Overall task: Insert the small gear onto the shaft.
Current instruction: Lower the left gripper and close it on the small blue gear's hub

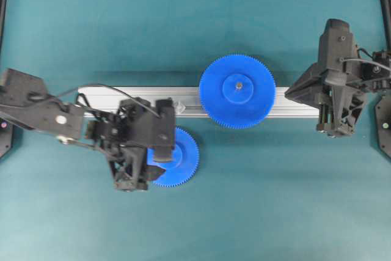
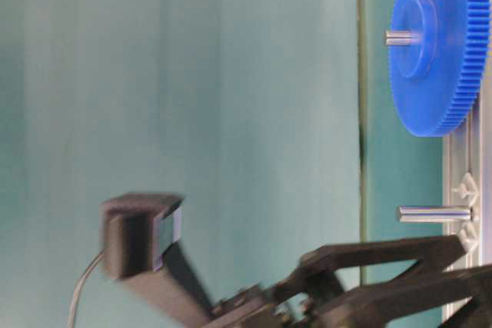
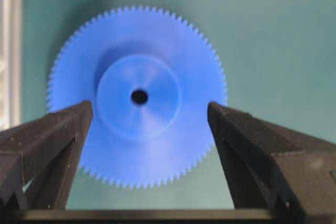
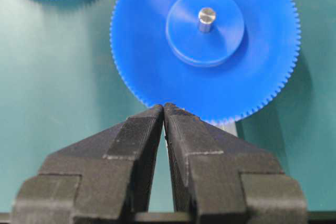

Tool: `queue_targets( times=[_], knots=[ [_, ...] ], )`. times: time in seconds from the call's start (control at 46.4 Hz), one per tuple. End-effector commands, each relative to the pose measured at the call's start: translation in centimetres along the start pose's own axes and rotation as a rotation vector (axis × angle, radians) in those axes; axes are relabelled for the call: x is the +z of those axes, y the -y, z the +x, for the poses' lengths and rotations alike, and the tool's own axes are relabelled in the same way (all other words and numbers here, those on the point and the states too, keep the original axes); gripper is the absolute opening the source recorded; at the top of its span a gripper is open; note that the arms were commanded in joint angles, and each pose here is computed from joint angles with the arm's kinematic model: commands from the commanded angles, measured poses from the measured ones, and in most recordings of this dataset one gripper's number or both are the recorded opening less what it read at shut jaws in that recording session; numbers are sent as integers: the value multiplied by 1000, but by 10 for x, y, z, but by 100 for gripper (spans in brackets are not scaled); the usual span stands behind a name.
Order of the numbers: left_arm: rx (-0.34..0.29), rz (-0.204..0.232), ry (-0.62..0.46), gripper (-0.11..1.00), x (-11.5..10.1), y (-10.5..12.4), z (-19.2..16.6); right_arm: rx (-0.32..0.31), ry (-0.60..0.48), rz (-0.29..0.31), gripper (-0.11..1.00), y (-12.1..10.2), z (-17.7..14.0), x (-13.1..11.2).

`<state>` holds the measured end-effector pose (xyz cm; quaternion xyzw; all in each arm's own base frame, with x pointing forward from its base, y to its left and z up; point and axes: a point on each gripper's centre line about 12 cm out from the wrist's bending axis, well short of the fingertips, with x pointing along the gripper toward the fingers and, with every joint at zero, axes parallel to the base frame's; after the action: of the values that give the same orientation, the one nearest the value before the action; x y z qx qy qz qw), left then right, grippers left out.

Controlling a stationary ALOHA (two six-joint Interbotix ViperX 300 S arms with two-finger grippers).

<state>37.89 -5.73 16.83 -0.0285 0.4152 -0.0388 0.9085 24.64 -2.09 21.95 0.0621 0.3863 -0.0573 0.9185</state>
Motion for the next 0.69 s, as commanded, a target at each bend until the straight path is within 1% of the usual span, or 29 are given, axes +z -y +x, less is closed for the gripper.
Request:
queue_targets(
  times=[0.0, 0.259, 0.668],
  knots=[
    [-6, 9, 21, 88, 10, 4, 2, 0, 20, 6, 22, 0, -3, 6],
    [10, 10, -70, 88, -3, 1, 18, 0, 14, 7, 22, 0, -3, 2],
    [12, 15, -85, 88, -1, 0, 29, 2, 14, 12, 22, 0, -3, -1]
  ],
)
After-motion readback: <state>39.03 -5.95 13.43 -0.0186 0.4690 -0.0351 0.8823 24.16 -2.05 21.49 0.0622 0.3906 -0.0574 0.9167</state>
